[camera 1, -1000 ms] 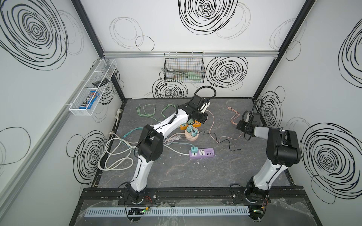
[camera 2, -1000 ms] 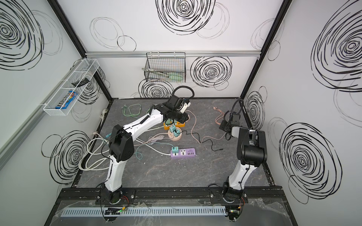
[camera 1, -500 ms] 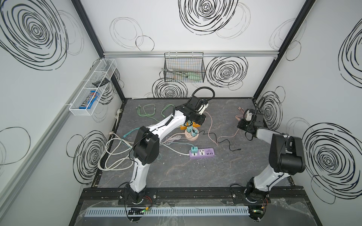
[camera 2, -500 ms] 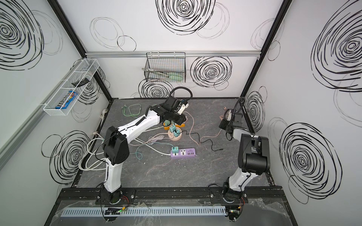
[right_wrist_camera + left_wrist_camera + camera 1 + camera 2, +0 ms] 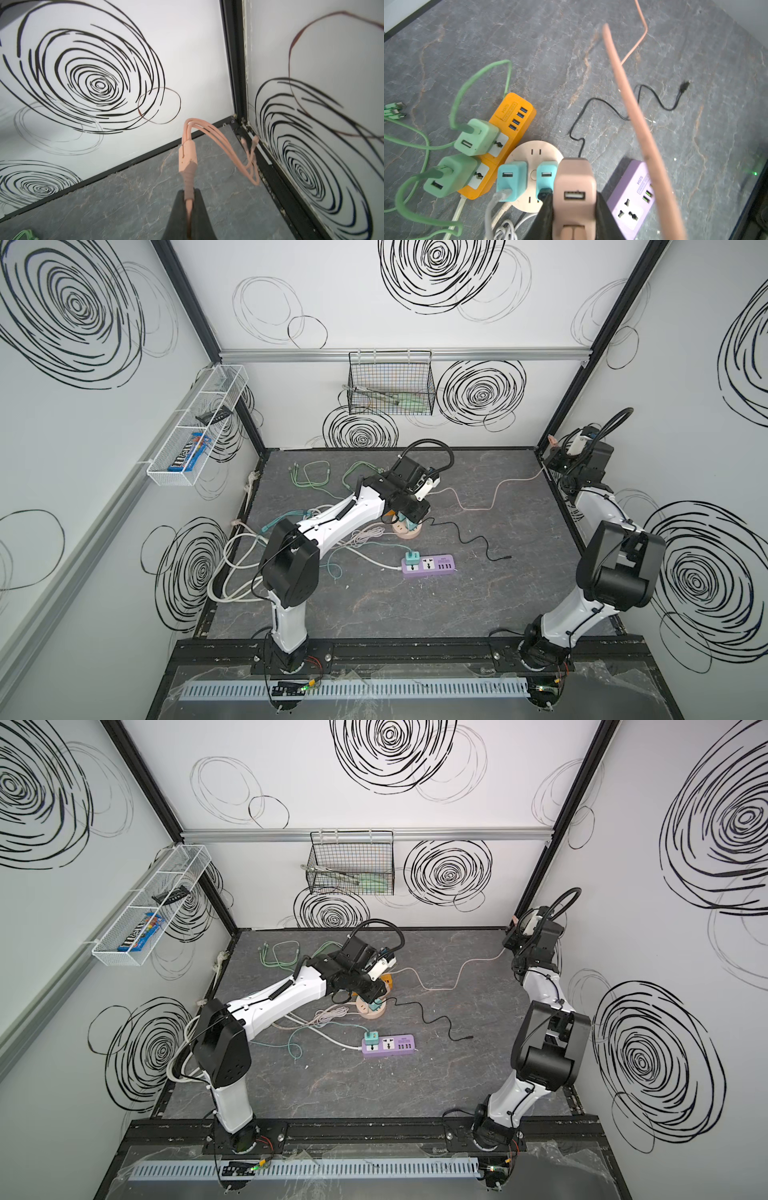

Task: Insert the plug
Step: 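Lift the pink cable with the right gripper while the left moves over the strip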

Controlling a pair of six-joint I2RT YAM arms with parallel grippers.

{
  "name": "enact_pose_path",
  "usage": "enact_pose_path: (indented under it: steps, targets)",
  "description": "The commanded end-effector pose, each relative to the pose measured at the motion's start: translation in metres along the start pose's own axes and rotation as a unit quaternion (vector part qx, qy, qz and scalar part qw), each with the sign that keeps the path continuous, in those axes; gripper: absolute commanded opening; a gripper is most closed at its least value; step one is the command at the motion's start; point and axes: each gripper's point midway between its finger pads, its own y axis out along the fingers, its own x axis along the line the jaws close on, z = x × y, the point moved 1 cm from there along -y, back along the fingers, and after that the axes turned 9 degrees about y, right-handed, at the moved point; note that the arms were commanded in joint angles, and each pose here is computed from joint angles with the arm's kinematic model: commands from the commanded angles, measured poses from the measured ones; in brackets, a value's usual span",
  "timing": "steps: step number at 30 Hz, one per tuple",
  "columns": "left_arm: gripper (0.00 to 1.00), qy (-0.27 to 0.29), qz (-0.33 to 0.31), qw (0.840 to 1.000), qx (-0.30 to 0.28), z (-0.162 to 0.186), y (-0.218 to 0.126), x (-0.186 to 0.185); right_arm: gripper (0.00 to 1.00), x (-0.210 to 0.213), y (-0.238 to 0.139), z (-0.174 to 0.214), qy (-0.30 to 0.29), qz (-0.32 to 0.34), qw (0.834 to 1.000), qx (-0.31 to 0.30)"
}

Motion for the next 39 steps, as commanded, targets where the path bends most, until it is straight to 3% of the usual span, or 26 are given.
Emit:
enact_pose_path:
  steps: [1,9,16,19,29,39]
  targets:
    - [0.00,0.063,0.038,0.997,0.016,0.011,-0.014,-0.024,0.00,-0.004,0.021,0.000,-0.025,-0.003,1.000,0.007]
    - [0.00,0.186,0.108,0.976,0.035,0.026,-0.017,-0.086,0.00,-0.009,0.033,0.008,-0.049,-0.002,0.998,0.029]
    - [0.00,0.210,0.139,0.967,0.049,0.034,-0.008,-0.106,0.00,-0.008,0.027,0.018,-0.048,-0.008,0.998,0.035]
    - [0.00,0.217,0.121,0.966,0.073,0.044,-0.003,-0.097,0.00,-0.007,0.026,0.019,-0.045,-0.013,0.998,0.037]
    - [0.00,0.216,0.107,0.967,0.077,0.054,0.004,-0.091,0.00,-0.001,0.021,0.023,-0.037,-0.027,0.998,0.043]
    - [0.00,0.217,0.133,0.963,0.086,0.070,0.016,-0.098,0.00,0.005,0.023,0.028,-0.031,-0.039,0.997,0.055]
